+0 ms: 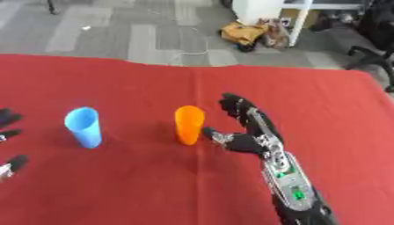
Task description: Pour the contents of one cup into another cup.
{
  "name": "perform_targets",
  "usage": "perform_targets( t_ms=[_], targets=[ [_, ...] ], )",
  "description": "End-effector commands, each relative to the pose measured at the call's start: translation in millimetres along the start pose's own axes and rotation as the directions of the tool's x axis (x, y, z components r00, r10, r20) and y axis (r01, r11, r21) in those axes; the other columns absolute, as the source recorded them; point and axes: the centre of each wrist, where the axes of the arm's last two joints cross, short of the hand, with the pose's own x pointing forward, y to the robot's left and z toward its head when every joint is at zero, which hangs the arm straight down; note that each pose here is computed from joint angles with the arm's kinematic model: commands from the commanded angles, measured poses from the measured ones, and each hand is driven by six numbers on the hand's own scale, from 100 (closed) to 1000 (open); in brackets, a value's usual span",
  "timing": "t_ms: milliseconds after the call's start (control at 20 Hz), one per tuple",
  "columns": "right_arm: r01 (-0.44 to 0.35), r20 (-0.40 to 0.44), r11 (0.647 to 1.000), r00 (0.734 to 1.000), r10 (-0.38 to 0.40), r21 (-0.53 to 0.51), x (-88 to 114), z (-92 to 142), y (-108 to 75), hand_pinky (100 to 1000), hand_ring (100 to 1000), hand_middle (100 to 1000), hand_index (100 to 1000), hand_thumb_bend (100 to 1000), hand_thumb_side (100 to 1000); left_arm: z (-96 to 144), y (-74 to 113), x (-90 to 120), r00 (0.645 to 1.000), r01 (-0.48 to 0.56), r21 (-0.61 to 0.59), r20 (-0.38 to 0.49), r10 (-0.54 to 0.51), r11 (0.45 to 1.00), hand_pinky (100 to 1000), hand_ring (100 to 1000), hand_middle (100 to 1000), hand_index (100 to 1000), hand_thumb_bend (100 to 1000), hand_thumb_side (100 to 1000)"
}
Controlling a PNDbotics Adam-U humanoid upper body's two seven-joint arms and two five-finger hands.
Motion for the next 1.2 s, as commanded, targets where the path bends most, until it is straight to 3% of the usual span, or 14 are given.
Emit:
perform_targets(
  t_ms=[50,650,1200],
  targets=[
    [-0.011,0.033,1.0,0.999,0.01,0.003,8.4,-2.4,-3.4,930,863,782,886,572,100,-10.1,8.0,-1.0,1.0,0.024,-0.03,0.001,-0.024,0.999,890,970,823,953,514,192],
    [0.003,0.032,1.0,0.999,-0.003,0.008,7.0,-2.2,0.2,929,863,782,886,573,100,-54.2,6.8,-4.4,0.998,0.062,-0.107,-0.018,-0.064,0.992,888,970,825,955,507,217],
    [0.014,0.024,1.0,1.0,-0.014,-0.01,4.9,-0.6,0.6,928,860,776,887,573,100,-68.2,2.7,-3.8,0.995,0.093,-0.166,-0.027,-0.099,0.982,886,970,821,958,515,236]
  ],
)
